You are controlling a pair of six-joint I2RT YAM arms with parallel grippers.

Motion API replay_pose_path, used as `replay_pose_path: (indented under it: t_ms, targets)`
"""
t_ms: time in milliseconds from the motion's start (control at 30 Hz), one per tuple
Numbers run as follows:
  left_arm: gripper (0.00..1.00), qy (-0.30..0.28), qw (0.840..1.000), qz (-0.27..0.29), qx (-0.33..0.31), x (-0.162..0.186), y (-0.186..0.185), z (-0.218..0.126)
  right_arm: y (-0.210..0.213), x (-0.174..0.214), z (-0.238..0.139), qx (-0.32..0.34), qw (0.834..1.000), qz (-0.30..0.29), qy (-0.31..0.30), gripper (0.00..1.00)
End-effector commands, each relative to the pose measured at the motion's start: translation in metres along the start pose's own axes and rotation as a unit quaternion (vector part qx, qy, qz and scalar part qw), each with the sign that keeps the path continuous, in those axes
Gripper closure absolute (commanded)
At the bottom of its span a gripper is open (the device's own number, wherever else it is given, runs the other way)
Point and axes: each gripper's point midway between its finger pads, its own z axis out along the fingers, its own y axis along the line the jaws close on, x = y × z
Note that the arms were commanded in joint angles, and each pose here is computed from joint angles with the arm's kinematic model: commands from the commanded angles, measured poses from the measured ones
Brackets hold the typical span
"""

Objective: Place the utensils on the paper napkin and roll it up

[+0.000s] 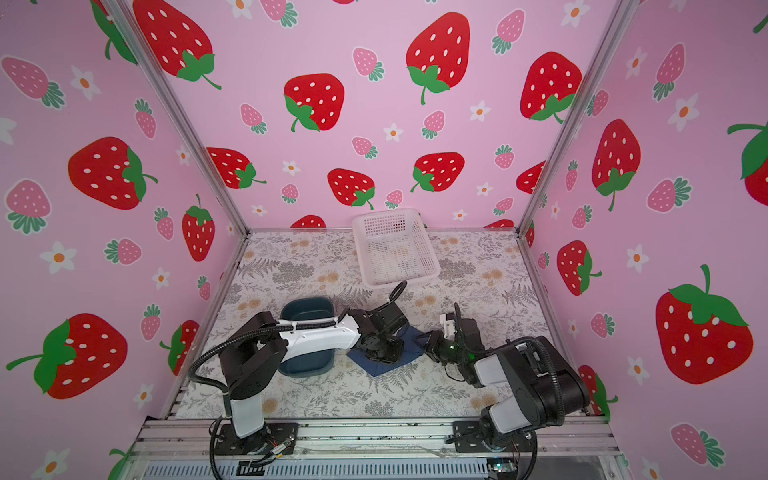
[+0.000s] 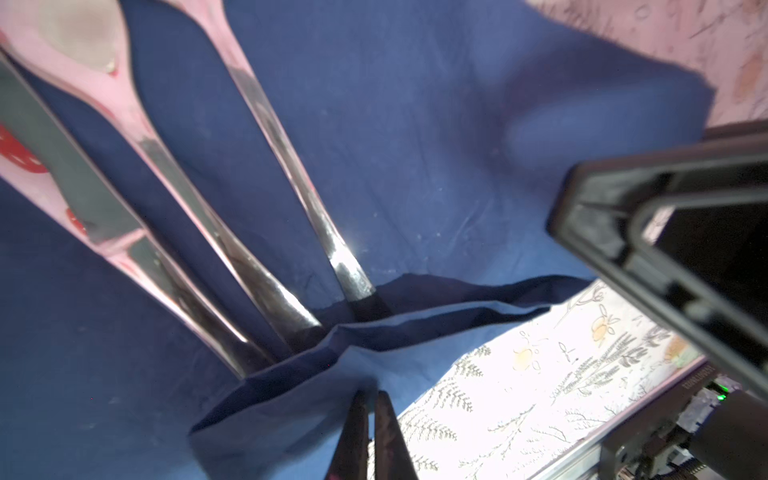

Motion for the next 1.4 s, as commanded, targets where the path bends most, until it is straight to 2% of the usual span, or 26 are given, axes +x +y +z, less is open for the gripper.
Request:
replay_pose_path:
  t_ms: [0,200,400,500,800,1167,1367]
  targets:
    - [0.91,-0.014,1.0,0.001,0.005,-0.005,-0.003,-0.011,0.005,-0.003,0.003,-0.001,1.0,-0.026,0.006,0.7]
    - [0.89,-0.022,0.999,0.009,0.026,-0.008,-0.012,-0.017,0.002,-0.003,0.002,0.013,0.999,-0.038,0.009,0.81]
    - [0.85,-0.039,0.996,0.033,0.079,-0.008,-0.032,-0.025,0.002,-0.002,0.001,0.014,0.999,-0.038,0.009,0.87]
    - [0.85,-0.03,0.995,0.037,0.083,-0.005,-0.036,-0.02,0.003,-0.002,0.002,0.015,0.999,-0.04,0.012,0.87]
    - [0.88,-0.02,0.999,0.019,0.042,-0.006,-0.025,-0.007,0.005,0.0,0.002,0.01,0.999,-0.04,0.017,0.87]
    - [0.88,-0.019,1.0,0.008,0.019,-0.008,-0.016,0.004,0.008,0.002,0.0,0.005,0.999,-0.046,0.023,0.78]
    - [0.88,-0.021,1.0,0.004,0.009,-0.008,-0.01,0.005,0.013,0.004,0.0,0.002,0.998,-0.064,0.026,0.79]
